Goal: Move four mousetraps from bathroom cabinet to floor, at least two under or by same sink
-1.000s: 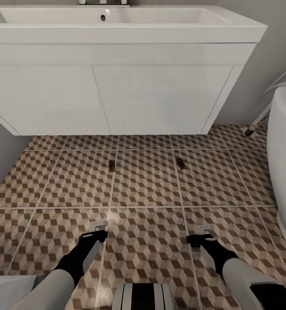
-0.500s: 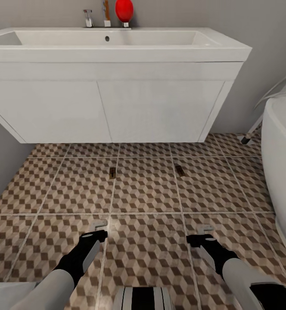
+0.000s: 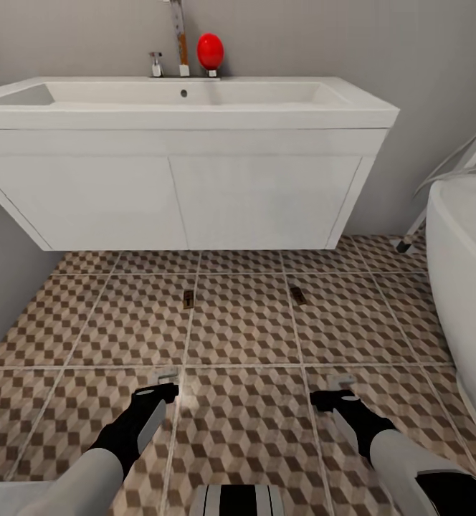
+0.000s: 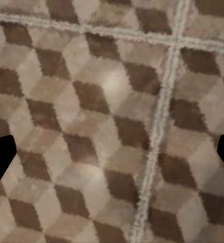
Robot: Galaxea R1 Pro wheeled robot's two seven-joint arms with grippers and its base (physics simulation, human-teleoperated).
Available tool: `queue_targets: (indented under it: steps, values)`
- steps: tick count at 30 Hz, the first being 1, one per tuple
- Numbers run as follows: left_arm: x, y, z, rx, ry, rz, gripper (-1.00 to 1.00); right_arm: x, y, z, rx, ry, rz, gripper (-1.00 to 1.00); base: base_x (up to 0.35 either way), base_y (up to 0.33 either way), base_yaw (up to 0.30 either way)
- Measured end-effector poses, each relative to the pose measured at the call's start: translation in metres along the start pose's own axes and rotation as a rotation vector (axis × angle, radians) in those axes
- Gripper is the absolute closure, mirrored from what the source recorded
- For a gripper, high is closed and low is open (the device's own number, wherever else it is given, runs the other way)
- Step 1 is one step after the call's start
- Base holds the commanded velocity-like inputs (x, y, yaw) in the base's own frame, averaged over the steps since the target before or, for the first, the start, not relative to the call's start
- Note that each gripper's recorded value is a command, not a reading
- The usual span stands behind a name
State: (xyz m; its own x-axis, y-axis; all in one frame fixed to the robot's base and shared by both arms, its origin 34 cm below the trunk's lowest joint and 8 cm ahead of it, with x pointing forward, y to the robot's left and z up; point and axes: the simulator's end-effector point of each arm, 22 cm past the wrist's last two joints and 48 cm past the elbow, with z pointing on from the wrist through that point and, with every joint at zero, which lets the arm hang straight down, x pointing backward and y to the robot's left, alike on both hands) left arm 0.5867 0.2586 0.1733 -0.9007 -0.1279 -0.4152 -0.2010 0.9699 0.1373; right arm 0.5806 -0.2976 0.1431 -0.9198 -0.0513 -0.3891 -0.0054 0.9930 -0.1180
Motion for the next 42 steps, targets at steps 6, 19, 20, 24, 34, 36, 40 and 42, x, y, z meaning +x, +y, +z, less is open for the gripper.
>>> queue_targets:
  steps: [6, 19, 20, 24, 34, 36, 40, 42]
  values:
    - [-0.012, 0.000, -0.009, 0.003, -0.023, -0.005, -1.00, -0.012, -0.001, -0.008, 0.001, -0.022, 0.002, -1.00, 0.000, 0.000, 0.000]
    - [-0.038, 0.003, -0.028, 0.007, -0.075, -0.015, -1.00, -0.041, -0.006, -0.028, 0.005, -0.083, 0.013, -1.00, 0.000, 0.000, 0.000]
    - [-0.040, 0.003, -0.030, 0.008, -0.078, -0.016, -1.00, -0.043, -0.006, -0.029, 0.005, -0.087, 0.013, -1.00, 0.000, 0.000, 0.000]
    - [-0.046, 0.005, -0.035, 0.008, -0.091, -0.019, -1.00, -0.054, -0.009, -0.036, 0.007, -0.110, 0.014, -1.00, 0.000, 0.000, 0.000]
    - [-0.050, 0.010, -0.046, 0.004, -0.098, -0.026, -1.00, -0.074, -0.012, -0.052, 0.010, -0.152, 0.019, -1.00, 0.000, 0.000, 0.000]
    - [-0.044, 0.014, -0.046, -0.004, -0.086, -0.022, -1.00, -0.077, -0.013, -0.056, 0.011, -0.159, 0.021, -1.00, 0.000, 0.000, 0.000]
    - [-0.032, 0.023, -0.045, -0.019, -0.062, -0.013, -1.00, -0.082, -0.015, -0.062, 0.013, -0.171, 0.024, -1.00, 0.000, 0.000, 0.000]
    - [-0.024, 0.029, -0.045, -0.029, -0.045, -0.007, -1.00, -0.082, -0.016, -0.064, 0.014, -0.170, 0.025, -1.00, 0.000, 0.000, 0.000]
